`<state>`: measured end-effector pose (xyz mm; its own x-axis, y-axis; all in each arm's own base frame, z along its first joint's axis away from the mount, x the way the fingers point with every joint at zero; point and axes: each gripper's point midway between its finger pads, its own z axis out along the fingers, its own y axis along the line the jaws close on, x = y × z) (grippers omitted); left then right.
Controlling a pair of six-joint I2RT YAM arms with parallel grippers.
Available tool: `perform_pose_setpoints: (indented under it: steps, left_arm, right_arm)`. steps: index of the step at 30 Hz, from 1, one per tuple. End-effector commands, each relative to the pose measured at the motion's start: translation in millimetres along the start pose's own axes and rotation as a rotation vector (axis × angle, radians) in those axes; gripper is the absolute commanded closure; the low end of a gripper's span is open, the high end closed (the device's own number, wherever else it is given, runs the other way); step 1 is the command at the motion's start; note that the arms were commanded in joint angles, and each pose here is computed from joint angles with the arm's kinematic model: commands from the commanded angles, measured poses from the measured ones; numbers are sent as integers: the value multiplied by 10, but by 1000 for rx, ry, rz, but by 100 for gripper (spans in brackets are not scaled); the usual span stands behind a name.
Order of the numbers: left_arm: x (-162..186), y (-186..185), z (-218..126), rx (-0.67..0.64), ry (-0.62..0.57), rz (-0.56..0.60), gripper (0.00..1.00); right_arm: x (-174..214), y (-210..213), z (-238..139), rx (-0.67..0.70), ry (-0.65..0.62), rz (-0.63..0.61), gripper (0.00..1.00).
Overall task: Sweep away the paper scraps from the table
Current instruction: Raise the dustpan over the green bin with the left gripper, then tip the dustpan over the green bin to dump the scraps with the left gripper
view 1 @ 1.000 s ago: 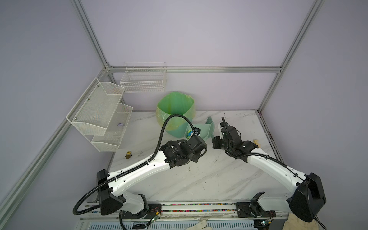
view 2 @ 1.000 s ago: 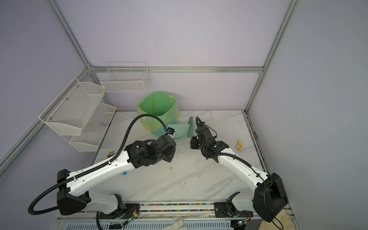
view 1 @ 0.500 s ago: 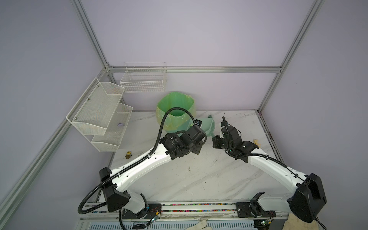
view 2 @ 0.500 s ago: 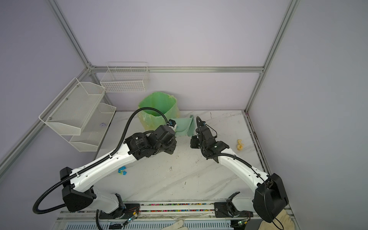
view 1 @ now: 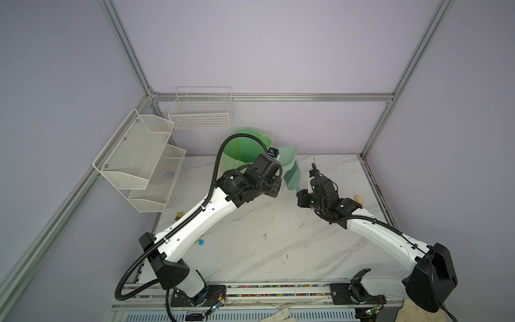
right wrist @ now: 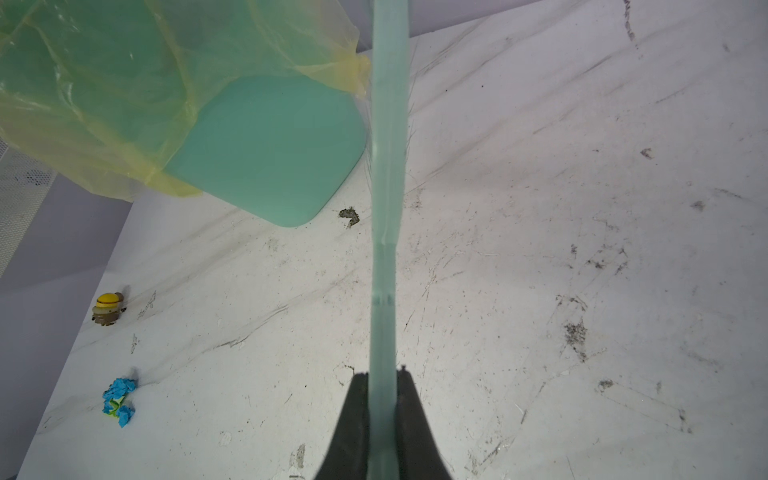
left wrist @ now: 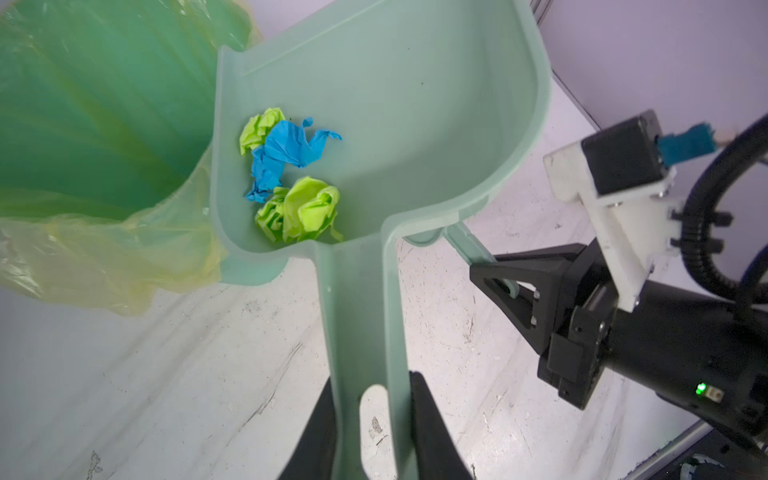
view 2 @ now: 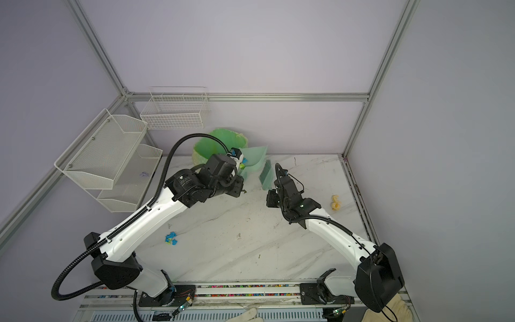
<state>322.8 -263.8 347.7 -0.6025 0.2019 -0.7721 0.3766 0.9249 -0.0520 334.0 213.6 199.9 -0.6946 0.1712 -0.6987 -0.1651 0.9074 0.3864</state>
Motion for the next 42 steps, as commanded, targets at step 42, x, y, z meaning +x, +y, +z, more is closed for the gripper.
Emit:
perform_pose_setpoints:
  steps: [42]
  left_arm:
    - [-479,1166,153,627,-139,-815,100]
  right_arm:
    - [-97,119,-94,-76,-44,19,100]
